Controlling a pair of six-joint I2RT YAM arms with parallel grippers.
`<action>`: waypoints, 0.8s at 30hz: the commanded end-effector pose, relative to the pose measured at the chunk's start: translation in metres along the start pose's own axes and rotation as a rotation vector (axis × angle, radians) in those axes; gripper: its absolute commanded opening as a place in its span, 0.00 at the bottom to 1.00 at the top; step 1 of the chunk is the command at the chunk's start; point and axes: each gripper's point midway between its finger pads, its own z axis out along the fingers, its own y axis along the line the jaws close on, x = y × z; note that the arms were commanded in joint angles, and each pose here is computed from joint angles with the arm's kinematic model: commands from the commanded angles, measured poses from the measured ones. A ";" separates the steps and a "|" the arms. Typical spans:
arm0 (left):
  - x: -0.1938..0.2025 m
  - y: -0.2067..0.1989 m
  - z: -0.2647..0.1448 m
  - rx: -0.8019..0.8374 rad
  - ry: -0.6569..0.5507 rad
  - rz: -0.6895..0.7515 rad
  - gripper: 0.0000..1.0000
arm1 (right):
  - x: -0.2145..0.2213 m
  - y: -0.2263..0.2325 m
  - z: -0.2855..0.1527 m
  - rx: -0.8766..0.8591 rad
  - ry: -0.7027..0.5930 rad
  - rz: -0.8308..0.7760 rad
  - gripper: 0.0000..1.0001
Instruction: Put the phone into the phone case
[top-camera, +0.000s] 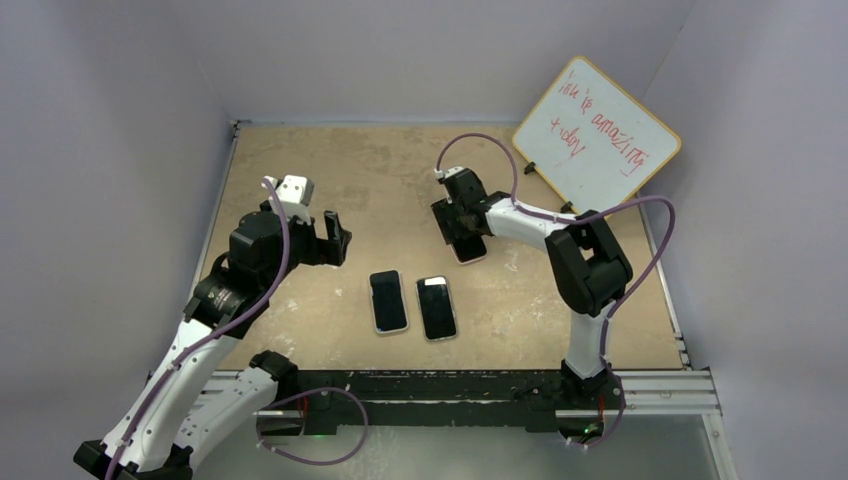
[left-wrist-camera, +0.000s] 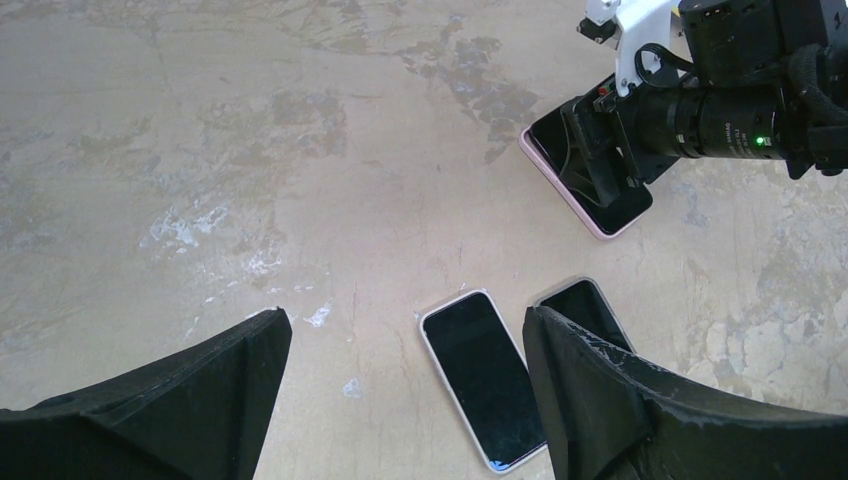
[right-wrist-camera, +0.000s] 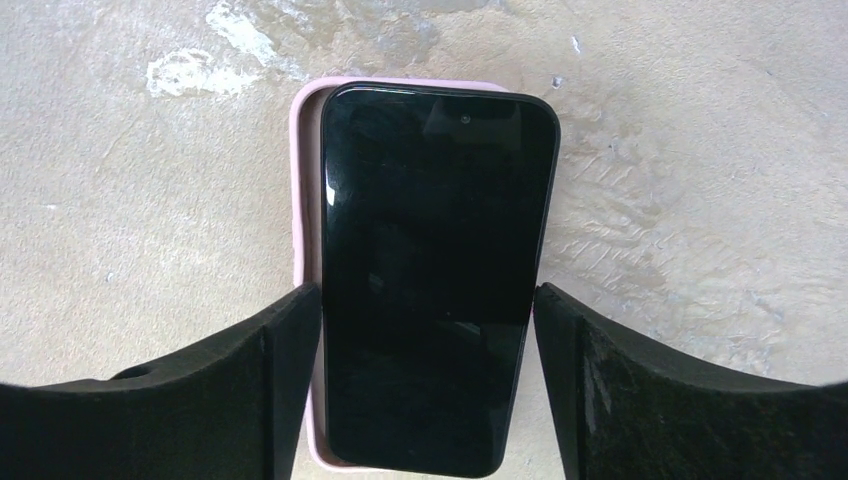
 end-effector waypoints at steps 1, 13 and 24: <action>-0.003 0.002 0.001 -0.008 -0.013 0.004 0.90 | -0.018 0.004 -0.028 -0.050 -0.048 0.030 0.81; -0.003 0.004 0.001 -0.016 -0.014 0.004 0.90 | -0.022 0.004 -0.032 -0.047 -0.024 0.031 0.99; -0.003 0.004 0.001 -0.016 -0.014 0.004 0.90 | -0.015 0.000 -0.007 -0.002 0.012 -0.004 0.99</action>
